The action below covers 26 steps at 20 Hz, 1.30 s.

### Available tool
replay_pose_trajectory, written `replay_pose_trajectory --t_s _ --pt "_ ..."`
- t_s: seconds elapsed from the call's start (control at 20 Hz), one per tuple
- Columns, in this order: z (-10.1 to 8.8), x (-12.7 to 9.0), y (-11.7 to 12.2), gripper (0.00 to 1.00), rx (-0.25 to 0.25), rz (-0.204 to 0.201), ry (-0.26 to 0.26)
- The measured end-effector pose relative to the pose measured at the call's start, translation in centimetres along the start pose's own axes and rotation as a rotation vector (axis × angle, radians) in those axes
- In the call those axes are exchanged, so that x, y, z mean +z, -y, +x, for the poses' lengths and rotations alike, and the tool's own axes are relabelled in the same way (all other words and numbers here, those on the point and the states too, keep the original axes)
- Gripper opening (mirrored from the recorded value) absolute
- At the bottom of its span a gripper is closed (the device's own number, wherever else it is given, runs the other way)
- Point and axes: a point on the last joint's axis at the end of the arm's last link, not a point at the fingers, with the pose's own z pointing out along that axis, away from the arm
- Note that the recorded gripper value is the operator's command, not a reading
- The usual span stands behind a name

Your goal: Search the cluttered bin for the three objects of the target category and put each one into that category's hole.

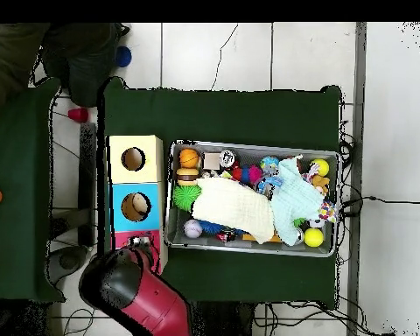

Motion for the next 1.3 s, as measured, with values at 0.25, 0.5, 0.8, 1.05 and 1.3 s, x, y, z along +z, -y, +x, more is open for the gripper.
replay_pose_trajectory --t_s 0.25,0.5,0.8,1.05,1.3 --pt "2.4 0.3 0.5 1.0 -0.041 0.005 -0.018" --pt "3.9 0.2 1.1 1.0 -0.073 0.006 -0.018" --pt "4.4 0.4 1.2 1.0 -0.075 -0.005 -0.017" --pt "3.8 1.4 1.2 1.0 -0.063 -0.026 0.008" --pt "3.8 1.6 1.5 1.0 -0.072 -0.04 0.035"
